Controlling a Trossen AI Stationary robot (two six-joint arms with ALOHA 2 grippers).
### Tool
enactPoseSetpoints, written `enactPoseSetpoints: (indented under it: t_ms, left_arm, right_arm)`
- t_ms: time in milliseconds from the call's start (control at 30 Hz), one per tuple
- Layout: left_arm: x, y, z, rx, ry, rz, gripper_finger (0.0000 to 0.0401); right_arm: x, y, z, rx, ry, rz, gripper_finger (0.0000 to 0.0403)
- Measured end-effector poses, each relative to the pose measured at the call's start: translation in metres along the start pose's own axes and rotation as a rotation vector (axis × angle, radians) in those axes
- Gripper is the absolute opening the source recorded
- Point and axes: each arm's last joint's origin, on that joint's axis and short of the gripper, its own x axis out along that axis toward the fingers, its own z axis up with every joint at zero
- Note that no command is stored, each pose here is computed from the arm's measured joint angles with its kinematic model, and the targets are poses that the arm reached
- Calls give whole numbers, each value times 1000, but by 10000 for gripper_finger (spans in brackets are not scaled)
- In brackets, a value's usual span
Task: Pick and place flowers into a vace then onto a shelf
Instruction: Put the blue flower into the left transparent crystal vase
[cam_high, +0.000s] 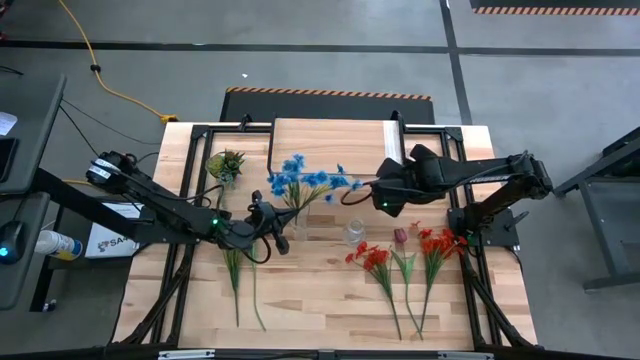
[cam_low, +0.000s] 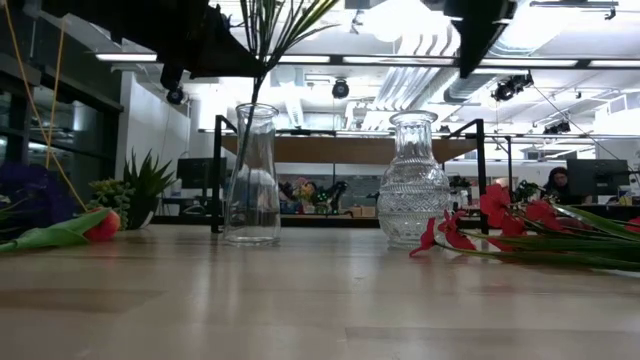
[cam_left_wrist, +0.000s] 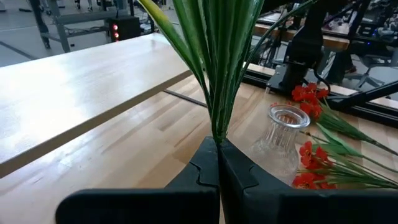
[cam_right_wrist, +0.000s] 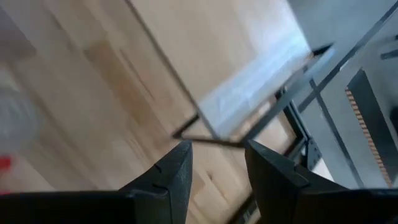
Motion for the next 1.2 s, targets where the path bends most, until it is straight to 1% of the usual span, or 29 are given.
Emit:
enactPoseSetpoints:
  t_ms: [67, 200, 333, 433, 633, 800, 900, 1067, 1200]
  left_arm:
    - [0, 0, 0, 2, 1, 1, 27]
    - [0, 1, -1, 13, 10, 5, 27]
    - [0, 1, -2, 16, 12, 7, 27]
    - [0, 1, -2, 18, 13, 8, 27]
    - [0, 1, -3, 26, 21, 13, 27]
    - [0, 2, -4, 23, 26, 16, 27]
    - [0, 2, -4, 20, 30, 17, 27]
    - [0, 2, -4, 20, 30, 17, 27]
    - [0, 2, -4, 19, 30, 16, 42]
  right_arm:
    - [0, 0, -2, -10, 27, 12, 139]
    - [-1, 0, -3, -36, 62, 73, 139]
    - [-4, -2, -7, -48, 106, 157, 139]
    - [-7, -2, -10, -55, 157, 248, 139]
    - [-11, 3, -14, -86, 301, 475, 139]
    - [-14, 7, -17, -89, 378, 588, 139]
    - [-18, 11, -20, -110, 397, 624, 139]
    - [-25, 18, -26, -143, 394, 631, 139]
    - [-29, 23, -31, -145, 387, 623, 139]
